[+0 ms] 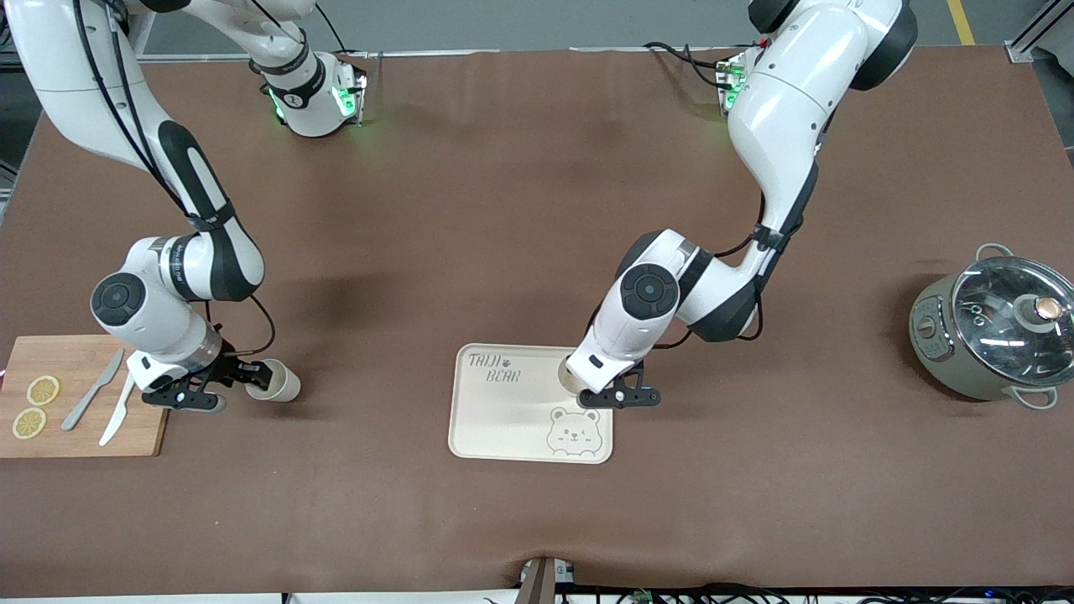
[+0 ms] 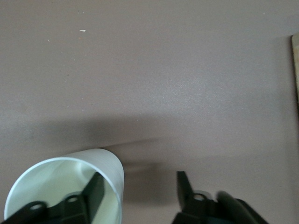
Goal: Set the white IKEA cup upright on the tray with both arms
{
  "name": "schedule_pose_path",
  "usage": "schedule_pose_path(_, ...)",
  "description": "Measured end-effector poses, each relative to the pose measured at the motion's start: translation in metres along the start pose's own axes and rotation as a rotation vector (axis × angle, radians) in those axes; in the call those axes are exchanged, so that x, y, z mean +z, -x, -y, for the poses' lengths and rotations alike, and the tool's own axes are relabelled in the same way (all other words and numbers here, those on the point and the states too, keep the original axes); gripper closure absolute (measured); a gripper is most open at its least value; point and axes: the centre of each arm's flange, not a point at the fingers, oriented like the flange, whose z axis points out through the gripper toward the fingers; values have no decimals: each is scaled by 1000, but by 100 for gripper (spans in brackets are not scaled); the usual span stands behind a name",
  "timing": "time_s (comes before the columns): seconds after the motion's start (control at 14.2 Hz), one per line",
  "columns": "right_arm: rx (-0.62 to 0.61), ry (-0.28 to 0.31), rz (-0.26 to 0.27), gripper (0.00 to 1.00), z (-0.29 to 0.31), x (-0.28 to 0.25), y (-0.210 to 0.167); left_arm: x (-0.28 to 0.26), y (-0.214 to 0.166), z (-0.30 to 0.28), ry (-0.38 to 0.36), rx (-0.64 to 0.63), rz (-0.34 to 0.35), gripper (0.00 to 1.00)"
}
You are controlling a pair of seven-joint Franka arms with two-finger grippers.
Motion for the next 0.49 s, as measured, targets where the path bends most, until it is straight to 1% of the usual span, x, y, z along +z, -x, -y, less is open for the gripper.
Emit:
schedule_pose_path(0.07, 0, 0, 2, 48, 0, 0, 0, 1, 0, 0, 5, 0, -6, 96)
schedule_pose_path(0.14, -2, 0, 3, 60, 1, -1, 0, 2, -1, -1, 11, 0, -12, 96)
schedule_pose_path(0.28, -4, -1, 6, 79, 3, -1, 0, 8, -1, -1, 21, -1, -21, 96)
schedule_pose_path(0.35, -7, -2, 4, 91, 5, -1, 0, 11, -1, -1, 24, -1, -22, 96)
schedule_pose_path(0.42, -12, -6, -1, 96, 9, -6, -1, 14, -1, -1, 28, -2, -25, 96)
schedule_pose_path(0.49, -16, -6, 0, 96, 11, -8, -1, 17, -1, -1, 33, -2, -29, 96)
